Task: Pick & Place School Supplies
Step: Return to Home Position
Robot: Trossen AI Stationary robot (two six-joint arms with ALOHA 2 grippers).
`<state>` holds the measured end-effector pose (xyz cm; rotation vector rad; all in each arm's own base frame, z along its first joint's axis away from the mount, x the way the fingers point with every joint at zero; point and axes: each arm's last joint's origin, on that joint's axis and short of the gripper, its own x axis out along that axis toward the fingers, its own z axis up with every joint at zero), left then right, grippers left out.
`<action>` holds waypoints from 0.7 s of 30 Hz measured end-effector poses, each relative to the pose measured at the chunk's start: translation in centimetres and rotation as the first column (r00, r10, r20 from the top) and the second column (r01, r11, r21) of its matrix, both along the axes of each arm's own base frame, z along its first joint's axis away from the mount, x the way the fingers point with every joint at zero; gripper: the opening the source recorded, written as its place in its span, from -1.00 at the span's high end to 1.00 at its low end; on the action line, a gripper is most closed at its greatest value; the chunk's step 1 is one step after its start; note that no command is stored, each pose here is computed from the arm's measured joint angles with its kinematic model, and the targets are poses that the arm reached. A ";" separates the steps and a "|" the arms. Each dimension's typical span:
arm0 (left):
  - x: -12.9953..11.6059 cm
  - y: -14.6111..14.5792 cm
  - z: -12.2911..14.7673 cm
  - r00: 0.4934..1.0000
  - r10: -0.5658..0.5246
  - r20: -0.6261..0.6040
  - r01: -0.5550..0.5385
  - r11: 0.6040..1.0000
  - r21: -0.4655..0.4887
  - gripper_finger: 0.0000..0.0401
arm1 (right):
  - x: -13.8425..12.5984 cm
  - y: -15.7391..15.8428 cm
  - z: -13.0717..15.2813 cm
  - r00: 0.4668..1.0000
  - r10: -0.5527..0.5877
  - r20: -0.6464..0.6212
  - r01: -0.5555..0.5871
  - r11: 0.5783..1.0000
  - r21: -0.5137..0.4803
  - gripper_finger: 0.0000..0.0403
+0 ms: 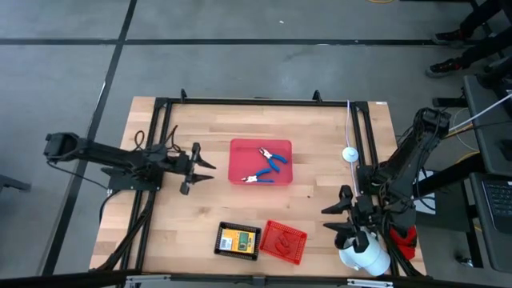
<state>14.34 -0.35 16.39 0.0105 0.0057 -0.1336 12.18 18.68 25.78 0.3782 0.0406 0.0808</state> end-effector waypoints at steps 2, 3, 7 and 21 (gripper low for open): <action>-0.4 0.2 -0.4 0.999 -0.011 -0.040 0.011 1.000 -0.001 0.27 | 0.1 0.1 -0.1 1.000 -0.007 -0.002 0.007 1.000 -0.005 0.04; -0.6 0.2 -0.5 0.998 -0.032 -0.060 0.031 0.999 -0.004 0.28 | 0.1 0.1 -0.2 1.000 -0.011 -0.002 0.011 1.000 -0.005 0.04; -1.6 0.3 -1.7 0.978 -0.049 -0.202 0.042 0.998 -0.037 0.32 | 0.3 0.6 -0.6 1.000 -0.009 0.002 0.009 0.999 -0.039 0.04; -3.1 0.6 -0.9 0.988 0.070 -0.135 -0.070 0.998 0.004 0.48 | 0.1 0.8 -0.2 0.999 -0.010 0.039 0.013 0.996 -0.088 0.04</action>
